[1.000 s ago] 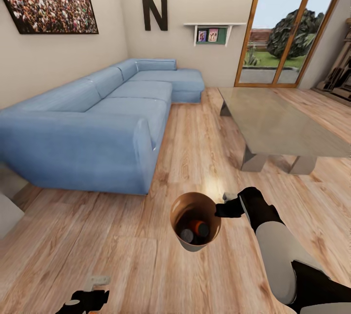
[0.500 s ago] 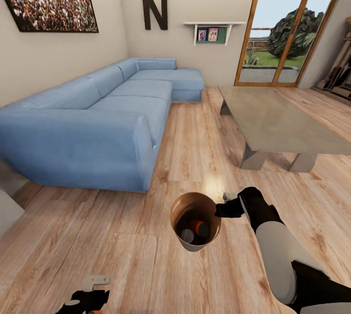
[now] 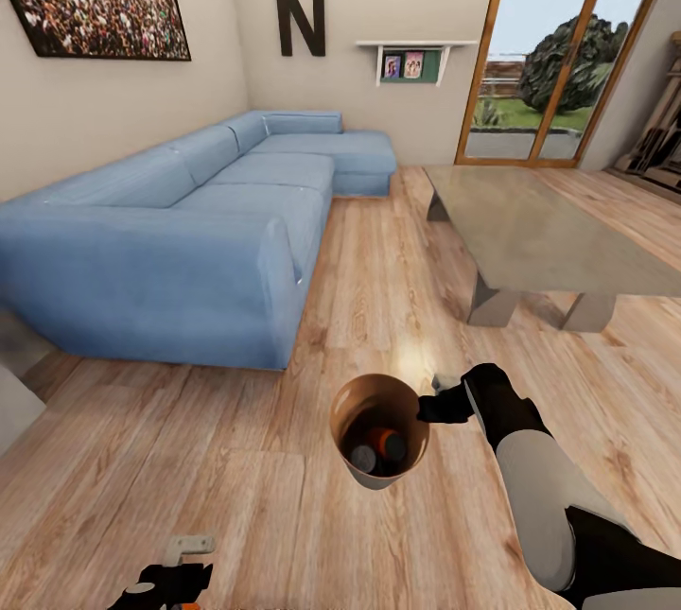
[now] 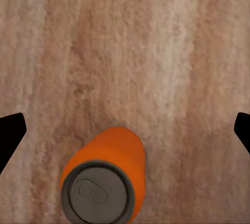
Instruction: Put the three can of soda from the living room inside the tash can in the kitchen.
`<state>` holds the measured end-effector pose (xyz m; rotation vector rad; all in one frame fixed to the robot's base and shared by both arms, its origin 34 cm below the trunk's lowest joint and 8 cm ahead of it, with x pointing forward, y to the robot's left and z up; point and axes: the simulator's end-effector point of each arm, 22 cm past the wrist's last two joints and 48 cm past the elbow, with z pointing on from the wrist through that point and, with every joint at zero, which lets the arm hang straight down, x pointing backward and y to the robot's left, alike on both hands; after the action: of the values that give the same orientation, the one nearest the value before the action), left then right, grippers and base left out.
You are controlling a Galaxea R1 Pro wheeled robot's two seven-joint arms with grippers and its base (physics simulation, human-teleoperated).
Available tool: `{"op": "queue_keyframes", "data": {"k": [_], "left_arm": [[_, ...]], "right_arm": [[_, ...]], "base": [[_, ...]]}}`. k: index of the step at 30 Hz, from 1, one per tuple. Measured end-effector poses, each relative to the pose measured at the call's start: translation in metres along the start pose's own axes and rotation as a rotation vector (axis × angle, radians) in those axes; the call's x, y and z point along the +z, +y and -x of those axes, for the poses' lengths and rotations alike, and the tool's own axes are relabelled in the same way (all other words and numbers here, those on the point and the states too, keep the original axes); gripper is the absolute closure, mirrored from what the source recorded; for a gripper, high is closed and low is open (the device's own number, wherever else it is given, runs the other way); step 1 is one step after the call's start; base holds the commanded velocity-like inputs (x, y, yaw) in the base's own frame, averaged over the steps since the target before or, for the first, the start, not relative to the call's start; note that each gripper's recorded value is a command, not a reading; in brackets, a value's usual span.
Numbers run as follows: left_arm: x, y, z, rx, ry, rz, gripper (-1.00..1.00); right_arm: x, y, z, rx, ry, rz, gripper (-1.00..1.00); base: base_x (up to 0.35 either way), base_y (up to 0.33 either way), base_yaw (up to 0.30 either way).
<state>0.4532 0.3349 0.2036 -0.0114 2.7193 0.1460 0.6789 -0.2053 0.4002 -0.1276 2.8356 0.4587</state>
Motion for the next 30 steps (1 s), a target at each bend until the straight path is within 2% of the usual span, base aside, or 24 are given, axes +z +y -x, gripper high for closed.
{"op": "queue_keyframes", "data": {"k": [30], "left_arm": [[0.0018,-0.0002,-0.0015,-0.002,0.0,0.0,-1.0]], "right_arm": [[0.002,0.0006,-0.0003,0.001,-0.004,0.004,1.0]], "base": [[-0.034,0.028,0.0]]}}
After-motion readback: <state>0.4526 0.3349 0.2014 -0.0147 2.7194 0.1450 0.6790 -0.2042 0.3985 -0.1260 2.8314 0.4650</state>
